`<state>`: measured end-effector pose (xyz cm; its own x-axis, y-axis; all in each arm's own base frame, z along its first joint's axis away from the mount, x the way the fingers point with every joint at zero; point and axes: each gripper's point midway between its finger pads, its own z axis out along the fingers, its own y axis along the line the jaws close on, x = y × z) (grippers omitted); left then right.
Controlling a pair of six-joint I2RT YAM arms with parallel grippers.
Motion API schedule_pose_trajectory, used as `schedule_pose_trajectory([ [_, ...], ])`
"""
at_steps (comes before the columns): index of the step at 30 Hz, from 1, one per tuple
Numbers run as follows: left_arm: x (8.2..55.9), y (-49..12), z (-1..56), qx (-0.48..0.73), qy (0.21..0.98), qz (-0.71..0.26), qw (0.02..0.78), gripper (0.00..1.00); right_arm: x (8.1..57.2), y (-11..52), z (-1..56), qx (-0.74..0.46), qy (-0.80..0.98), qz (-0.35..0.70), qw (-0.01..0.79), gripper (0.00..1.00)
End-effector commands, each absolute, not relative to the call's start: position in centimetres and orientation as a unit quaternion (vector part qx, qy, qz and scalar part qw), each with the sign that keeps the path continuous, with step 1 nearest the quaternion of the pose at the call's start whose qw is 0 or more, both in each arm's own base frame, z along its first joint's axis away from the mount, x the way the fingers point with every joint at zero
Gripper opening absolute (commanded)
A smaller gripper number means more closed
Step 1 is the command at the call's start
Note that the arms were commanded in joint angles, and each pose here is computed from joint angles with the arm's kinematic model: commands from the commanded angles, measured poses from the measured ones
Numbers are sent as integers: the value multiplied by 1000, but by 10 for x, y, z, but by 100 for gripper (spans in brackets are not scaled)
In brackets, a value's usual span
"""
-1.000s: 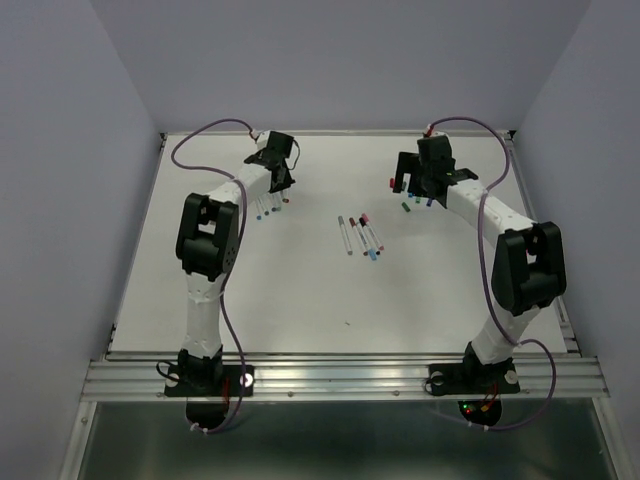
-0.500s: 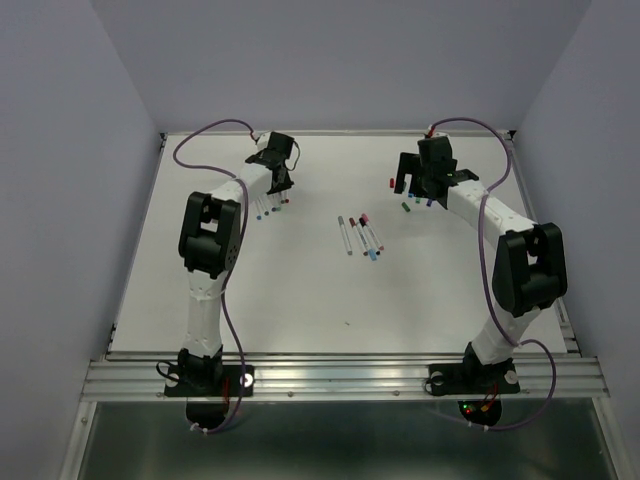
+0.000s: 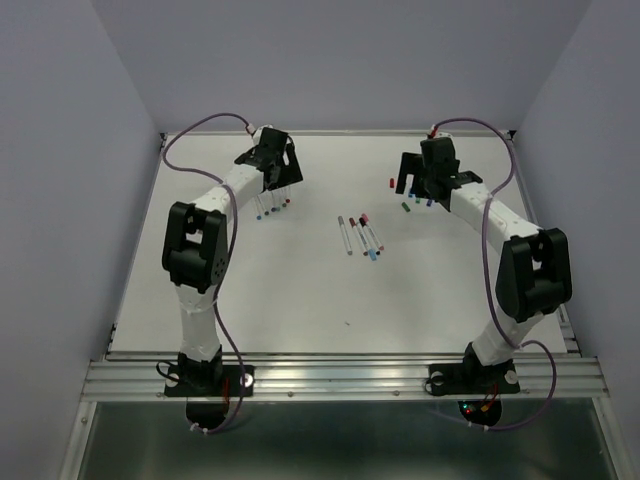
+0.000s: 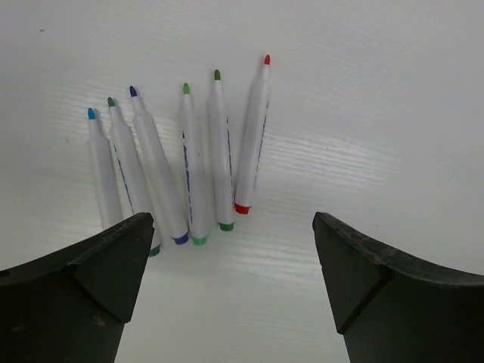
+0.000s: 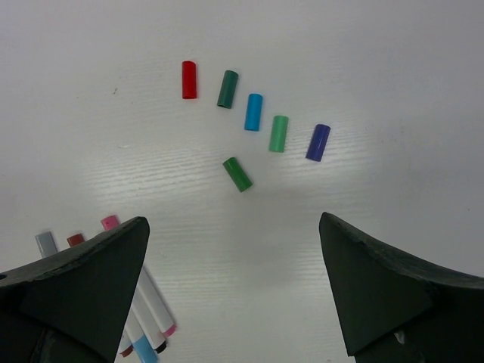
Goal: Open the pen caps
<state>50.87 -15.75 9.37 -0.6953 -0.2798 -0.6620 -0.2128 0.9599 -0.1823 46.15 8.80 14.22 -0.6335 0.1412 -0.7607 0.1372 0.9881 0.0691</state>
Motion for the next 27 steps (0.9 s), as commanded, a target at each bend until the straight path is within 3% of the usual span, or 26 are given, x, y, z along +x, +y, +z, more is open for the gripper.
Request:
schedule_pose_trajectory([
  [1, 484, -186, 150, -107, 902, -111, 402, 99, 454, 86, 165, 96, 890, 11, 446, 100],
  [10, 404, -286, 112, -3, 929, -163, 333, 99, 437, 76, 167, 113, 885, 2, 451, 100],
  [27, 378, -314, 51, -6, 960, -95, 263, 97, 428, 68, 171, 120, 879, -10, 461, 100],
])
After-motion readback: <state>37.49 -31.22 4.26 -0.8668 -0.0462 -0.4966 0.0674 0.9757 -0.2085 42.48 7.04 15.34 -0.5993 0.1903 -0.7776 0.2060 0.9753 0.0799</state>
